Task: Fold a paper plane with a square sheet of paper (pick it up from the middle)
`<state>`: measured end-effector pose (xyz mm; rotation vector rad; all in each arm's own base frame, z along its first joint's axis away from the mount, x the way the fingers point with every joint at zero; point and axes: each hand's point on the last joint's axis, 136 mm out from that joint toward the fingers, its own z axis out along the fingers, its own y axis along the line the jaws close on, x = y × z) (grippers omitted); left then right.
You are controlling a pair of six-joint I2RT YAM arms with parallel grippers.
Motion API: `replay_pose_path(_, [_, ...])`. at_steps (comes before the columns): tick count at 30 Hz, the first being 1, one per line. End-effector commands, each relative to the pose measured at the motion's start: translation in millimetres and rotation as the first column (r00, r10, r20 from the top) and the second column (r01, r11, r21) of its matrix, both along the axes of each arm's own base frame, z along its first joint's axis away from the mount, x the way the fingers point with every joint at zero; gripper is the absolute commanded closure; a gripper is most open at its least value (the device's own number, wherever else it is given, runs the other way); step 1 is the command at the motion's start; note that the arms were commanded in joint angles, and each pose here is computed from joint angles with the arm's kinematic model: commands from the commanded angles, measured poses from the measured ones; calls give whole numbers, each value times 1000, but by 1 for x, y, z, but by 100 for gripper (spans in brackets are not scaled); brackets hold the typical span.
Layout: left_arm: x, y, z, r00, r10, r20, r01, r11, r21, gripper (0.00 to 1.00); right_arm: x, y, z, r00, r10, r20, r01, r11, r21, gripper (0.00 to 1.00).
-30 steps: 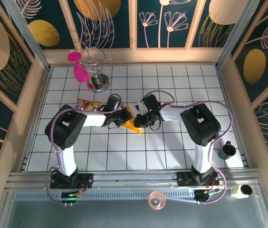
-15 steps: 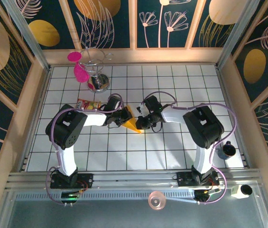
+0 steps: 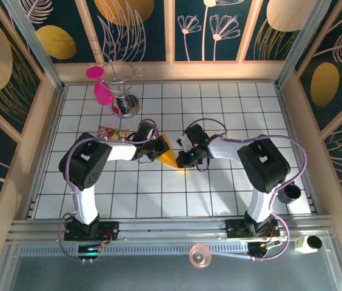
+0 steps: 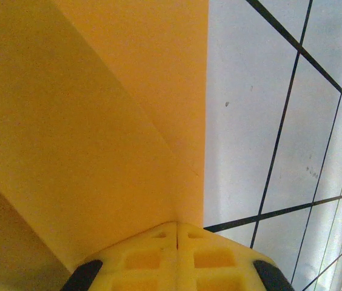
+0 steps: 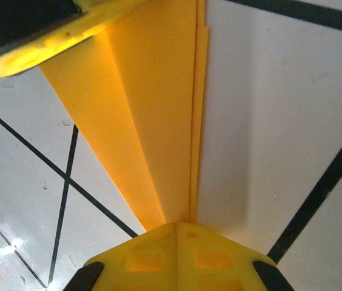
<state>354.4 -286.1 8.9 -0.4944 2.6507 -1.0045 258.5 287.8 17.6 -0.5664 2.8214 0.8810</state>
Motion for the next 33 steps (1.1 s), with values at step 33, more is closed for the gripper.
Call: replay_pose_path(33, [-41,50,-67,984,44,-172,-3,973,231,97,33,33,14,996,-83,19,80,992,96,100])
